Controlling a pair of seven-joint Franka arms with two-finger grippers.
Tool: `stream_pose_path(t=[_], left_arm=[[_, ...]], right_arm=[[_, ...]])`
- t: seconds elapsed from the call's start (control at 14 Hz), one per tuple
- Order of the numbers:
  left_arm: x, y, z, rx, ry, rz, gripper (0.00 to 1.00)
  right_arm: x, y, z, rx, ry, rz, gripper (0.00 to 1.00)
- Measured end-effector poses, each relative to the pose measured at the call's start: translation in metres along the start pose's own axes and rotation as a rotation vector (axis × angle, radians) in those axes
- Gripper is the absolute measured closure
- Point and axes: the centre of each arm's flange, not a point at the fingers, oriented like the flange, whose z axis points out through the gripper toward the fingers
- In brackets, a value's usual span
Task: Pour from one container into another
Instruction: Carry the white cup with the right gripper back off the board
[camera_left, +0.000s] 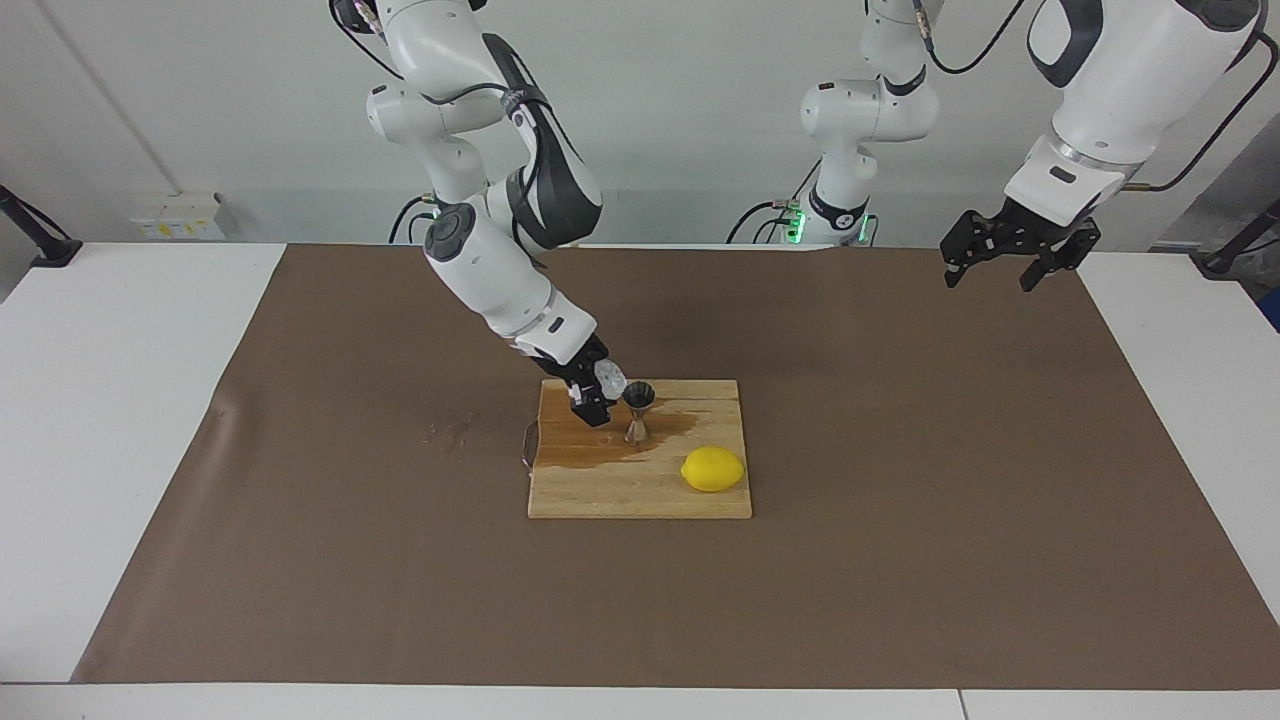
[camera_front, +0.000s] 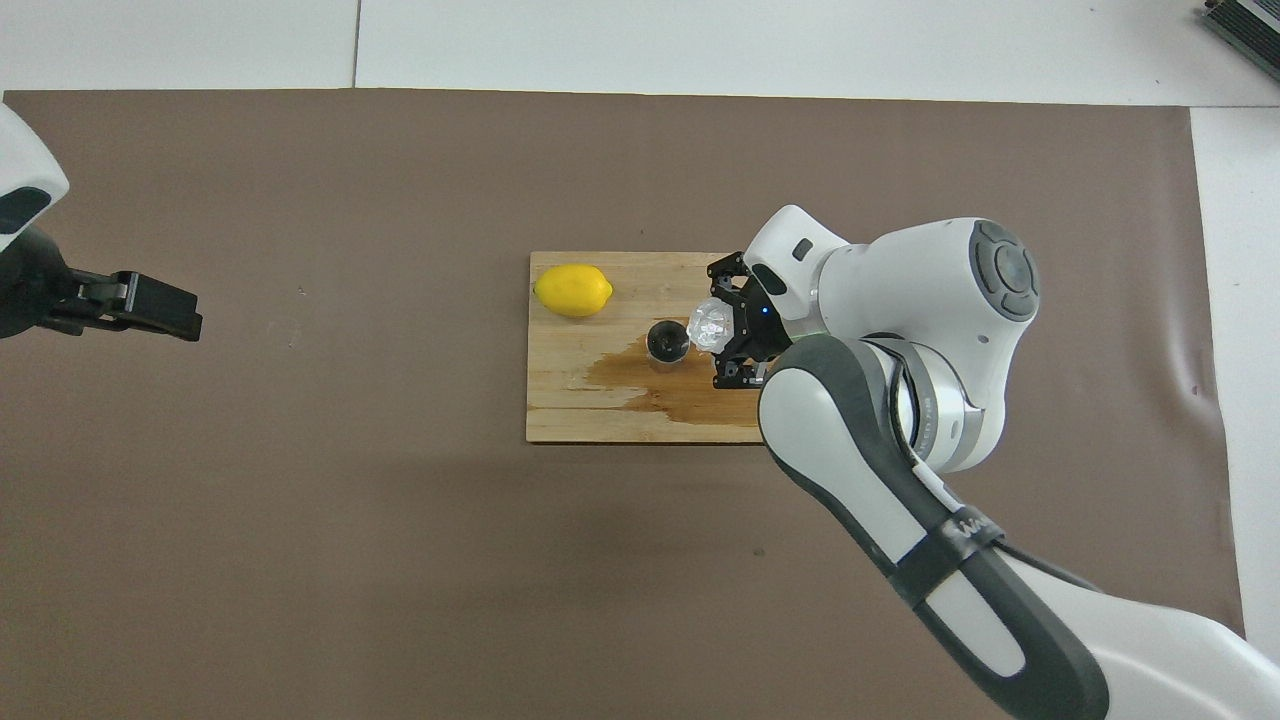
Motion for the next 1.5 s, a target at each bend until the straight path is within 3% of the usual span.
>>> stream_pose_path(t=[0.64, 1.15, 1.5], left_arm=[[0.0, 0.0, 0.0, 0.0, 0.0, 0.0, 0.0], [0.0, 0.0, 0.0, 0.0, 0.0, 0.0, 0.0], [0.0, 0.0, 0.0, 0.0, 0.0, 0.0, 0.0]], right_arm=[[-0.078, 0.018, -0.044, -0.012, 0.194, -0.007, 0.76], [-0.169, 0.004, -0.061, 0.018, 0.278, 0.019, 0.76], [-0.253, -0.018, -0.039, 0.061, 0.387, 0.003, 0.76]])
